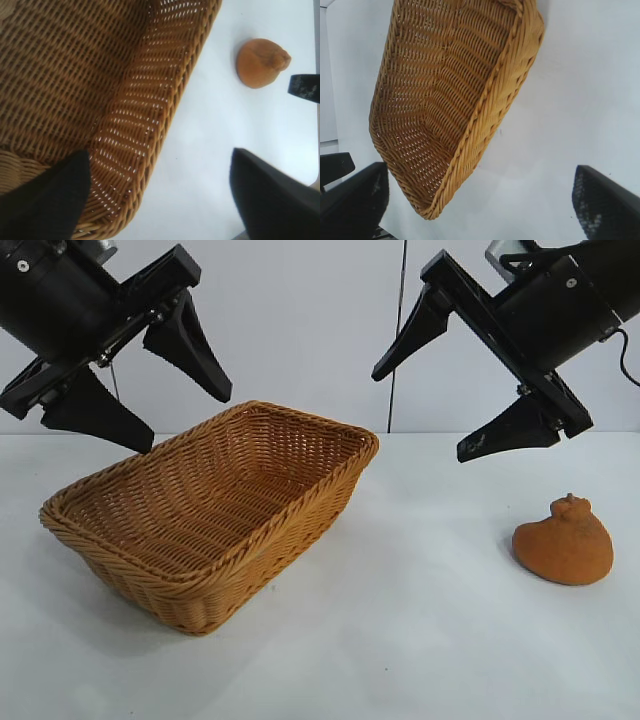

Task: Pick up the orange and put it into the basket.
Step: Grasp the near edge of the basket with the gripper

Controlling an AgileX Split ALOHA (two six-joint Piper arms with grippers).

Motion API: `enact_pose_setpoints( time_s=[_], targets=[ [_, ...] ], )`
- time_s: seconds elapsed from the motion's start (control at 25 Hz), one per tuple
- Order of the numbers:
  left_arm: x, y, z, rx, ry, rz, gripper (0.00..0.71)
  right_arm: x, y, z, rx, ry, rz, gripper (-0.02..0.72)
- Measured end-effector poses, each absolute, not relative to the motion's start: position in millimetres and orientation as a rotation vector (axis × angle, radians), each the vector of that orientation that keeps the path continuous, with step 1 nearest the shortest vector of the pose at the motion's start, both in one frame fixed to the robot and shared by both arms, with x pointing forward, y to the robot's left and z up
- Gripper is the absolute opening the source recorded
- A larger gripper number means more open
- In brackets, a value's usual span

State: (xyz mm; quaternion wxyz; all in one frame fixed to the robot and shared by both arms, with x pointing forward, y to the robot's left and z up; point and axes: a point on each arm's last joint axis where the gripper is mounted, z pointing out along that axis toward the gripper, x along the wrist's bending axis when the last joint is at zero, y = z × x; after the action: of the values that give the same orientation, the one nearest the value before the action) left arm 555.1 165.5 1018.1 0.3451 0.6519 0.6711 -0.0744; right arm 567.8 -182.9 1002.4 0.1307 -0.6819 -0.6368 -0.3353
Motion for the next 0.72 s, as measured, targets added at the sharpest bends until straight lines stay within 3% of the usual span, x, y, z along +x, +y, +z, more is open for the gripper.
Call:
enact_pose_setpoints(
  time_s=[0.44,0.72],
  targets=[
    [558,169,1019,1.665,1.75,-0.165,0.549,568,-183,1002,-1.98,-1.852,-0.973,0.684],
    [551,196,1036,1.585,1.914,-0.108,0.549,568,-183,1002,-1.98,-1.854,-0.972,0.684]
  ],
)
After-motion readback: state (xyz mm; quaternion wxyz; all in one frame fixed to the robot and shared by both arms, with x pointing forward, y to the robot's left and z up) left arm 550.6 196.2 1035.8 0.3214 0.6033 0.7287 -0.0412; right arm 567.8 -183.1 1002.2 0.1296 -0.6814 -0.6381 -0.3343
